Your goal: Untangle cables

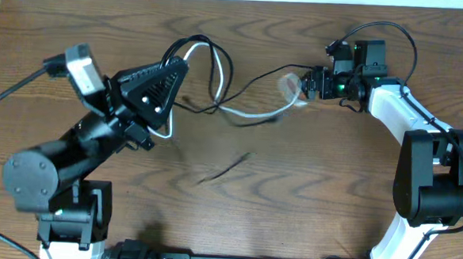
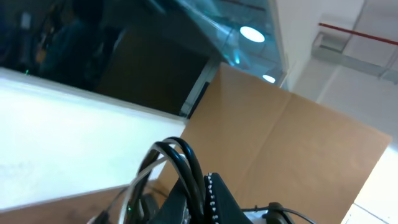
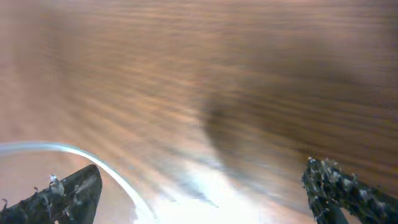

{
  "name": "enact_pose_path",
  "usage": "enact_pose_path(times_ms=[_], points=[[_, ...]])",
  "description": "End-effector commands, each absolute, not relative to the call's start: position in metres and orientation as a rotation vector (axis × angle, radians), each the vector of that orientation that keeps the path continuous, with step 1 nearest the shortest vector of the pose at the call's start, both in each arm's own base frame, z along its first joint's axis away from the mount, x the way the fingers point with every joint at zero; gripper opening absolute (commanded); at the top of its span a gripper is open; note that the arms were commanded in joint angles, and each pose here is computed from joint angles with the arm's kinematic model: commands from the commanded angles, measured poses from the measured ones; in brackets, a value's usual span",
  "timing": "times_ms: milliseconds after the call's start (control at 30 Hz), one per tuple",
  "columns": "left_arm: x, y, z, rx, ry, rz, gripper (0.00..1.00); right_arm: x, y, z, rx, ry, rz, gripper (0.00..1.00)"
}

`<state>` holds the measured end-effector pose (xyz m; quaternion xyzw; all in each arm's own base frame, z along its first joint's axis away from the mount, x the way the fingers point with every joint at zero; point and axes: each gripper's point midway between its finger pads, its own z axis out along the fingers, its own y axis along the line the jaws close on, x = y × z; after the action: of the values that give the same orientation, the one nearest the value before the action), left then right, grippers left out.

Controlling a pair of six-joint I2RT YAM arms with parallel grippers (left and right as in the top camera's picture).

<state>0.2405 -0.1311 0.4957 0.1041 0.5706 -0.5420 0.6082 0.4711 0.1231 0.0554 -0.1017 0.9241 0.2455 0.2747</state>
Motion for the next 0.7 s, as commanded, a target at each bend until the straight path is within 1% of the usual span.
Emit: enact_pose_path(times_ms=[0, 133, 300, 367, 533, 667], points=[[0.250, -0.129, 0.490, 0.225, 1.351, -1.231, 0.08, 0.452, 0.160, 0.085, -0.500, 2.360, 0.927, 0.99], [0.270, -0.130, 0.463, 0.179, 1.460, -1.222, 0.08, 0.431, 0.177, 0.096, -0.652, 2.273, 1.097, 0.99], [0.293, -0.130, 0.427, 0.077, 1.610, -1.261, 0.08, 0.426, 0.181, 0.099, -0.655, 2.266, 1.143, 0.99], [0.303, -0.130, 0.408, 0.025, 1.683, -1.277, 0.07, 0.429, 0.177, 0.095, -0.604, 2.308, 1.116, 0.99], [0.326, -0.132, 0.354, -0.103, 1.880, -1.312, 0.08, 0.440, 0.156, 0.073, -0.362, 2.489, 0.954, 0.99], [0.340, -0.133, 0.313, -0.164, 2.012, -1.314, 0.08, 0.436, 0.154, 0.069, -0.349, 2.520, 0.938, 0.99]])
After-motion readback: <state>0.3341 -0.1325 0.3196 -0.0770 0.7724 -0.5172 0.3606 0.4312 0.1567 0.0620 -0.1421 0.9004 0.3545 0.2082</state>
